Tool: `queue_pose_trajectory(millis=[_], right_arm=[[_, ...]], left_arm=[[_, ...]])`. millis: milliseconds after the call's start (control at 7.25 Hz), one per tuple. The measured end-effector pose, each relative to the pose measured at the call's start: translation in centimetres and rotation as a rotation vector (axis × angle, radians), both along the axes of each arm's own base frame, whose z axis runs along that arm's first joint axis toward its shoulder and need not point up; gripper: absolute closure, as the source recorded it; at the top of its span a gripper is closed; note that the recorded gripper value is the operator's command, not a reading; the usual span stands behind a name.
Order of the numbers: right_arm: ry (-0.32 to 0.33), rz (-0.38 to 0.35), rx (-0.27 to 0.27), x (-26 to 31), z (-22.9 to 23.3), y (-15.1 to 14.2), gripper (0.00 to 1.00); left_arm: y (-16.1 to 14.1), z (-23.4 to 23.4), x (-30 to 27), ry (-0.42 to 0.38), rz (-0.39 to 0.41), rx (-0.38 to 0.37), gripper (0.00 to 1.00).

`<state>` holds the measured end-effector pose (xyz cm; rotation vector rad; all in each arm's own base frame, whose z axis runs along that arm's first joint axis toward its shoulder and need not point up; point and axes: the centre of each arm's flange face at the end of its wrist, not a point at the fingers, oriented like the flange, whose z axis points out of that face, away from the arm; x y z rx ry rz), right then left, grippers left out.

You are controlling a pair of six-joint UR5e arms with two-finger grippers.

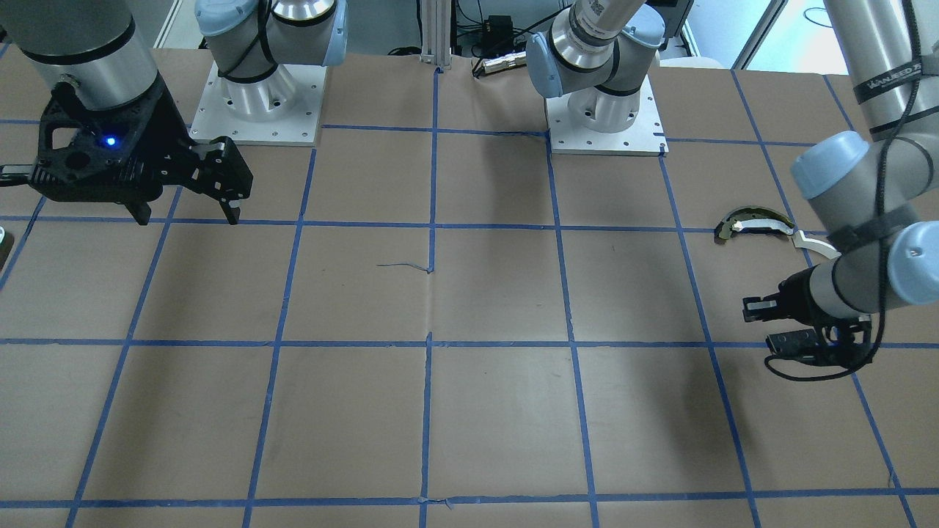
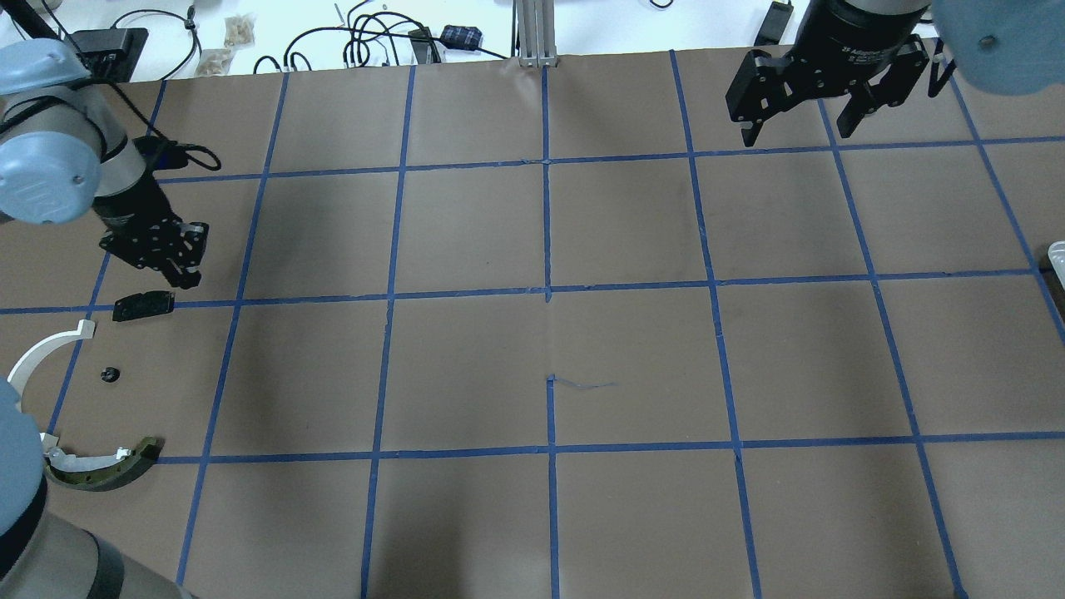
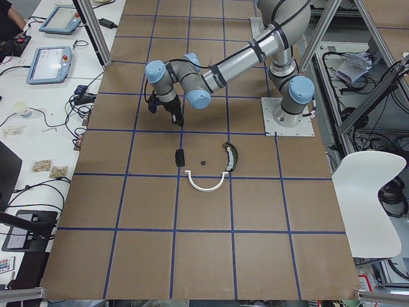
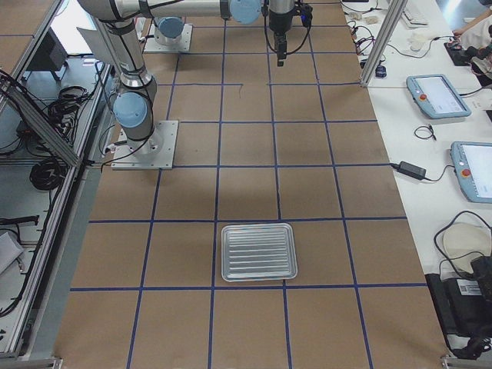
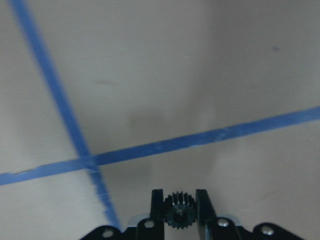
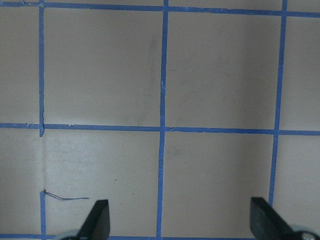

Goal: Place bearing gear from tray to pile

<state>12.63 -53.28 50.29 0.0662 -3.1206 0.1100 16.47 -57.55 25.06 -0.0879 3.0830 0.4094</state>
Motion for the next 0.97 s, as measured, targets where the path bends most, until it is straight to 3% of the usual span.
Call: queue_pose_trajectory(millis=[276,966], right_arm=[[-0.005,0.0,-0.001,0.1,0.0,0.0,0.0],[-0.005,0.0,-0.002,0.1,0.0,0.0,0.0]], left_arm=[[3.0,-2.6,6.6,0.03,0.037,0.04,1.0],[4.6,-6.3,8.9,0.042,0.059,0.111,1.0]])
